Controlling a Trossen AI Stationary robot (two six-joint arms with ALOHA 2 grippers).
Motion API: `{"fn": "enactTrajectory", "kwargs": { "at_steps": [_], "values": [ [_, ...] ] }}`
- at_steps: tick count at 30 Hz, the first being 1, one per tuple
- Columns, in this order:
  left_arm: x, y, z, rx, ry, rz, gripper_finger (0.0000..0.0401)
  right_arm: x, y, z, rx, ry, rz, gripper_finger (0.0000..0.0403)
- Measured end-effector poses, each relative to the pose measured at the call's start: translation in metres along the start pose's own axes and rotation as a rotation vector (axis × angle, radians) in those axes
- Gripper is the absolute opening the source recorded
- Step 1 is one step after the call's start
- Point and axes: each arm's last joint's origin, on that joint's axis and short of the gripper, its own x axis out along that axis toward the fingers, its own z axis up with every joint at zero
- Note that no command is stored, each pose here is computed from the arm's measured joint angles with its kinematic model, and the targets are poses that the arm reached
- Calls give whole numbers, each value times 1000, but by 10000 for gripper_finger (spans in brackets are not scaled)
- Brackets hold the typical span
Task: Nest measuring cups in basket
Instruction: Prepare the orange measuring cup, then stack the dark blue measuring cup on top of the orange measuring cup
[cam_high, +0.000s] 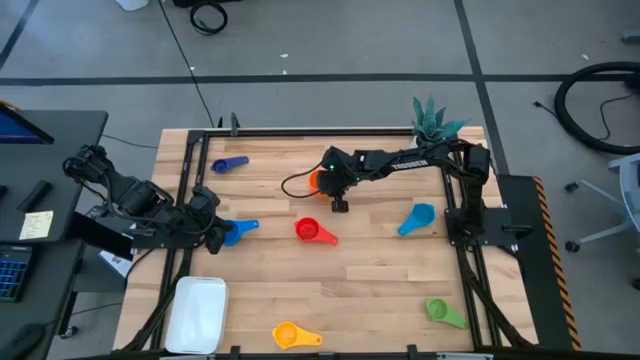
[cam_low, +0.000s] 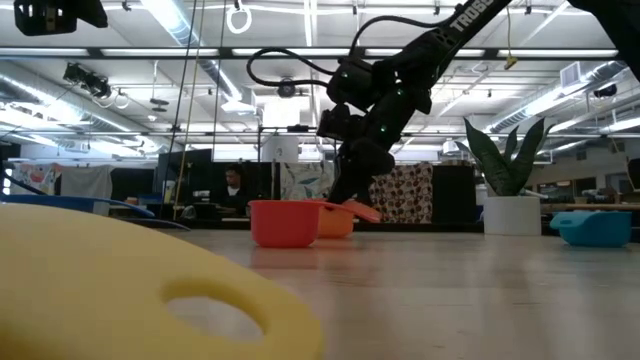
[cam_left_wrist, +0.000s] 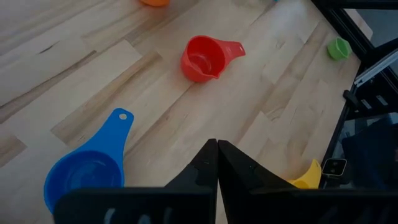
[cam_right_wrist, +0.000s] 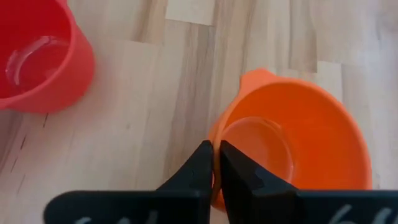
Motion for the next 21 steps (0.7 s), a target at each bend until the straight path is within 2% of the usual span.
{"fn": "enactTrajectory", "kwargs": {
  "at_steps": [4,13,21],
  "values": [
    [0,0,0,0,0,0,13,0,0,0,-26,-2,3,57],
    [0,1,0,5,4,12,14,0,0,2,-51,-22,-6,79],
    [0,1,-1,0,37,4,18,-13,1,18,-79,-110,-114,124]
  ]
}}
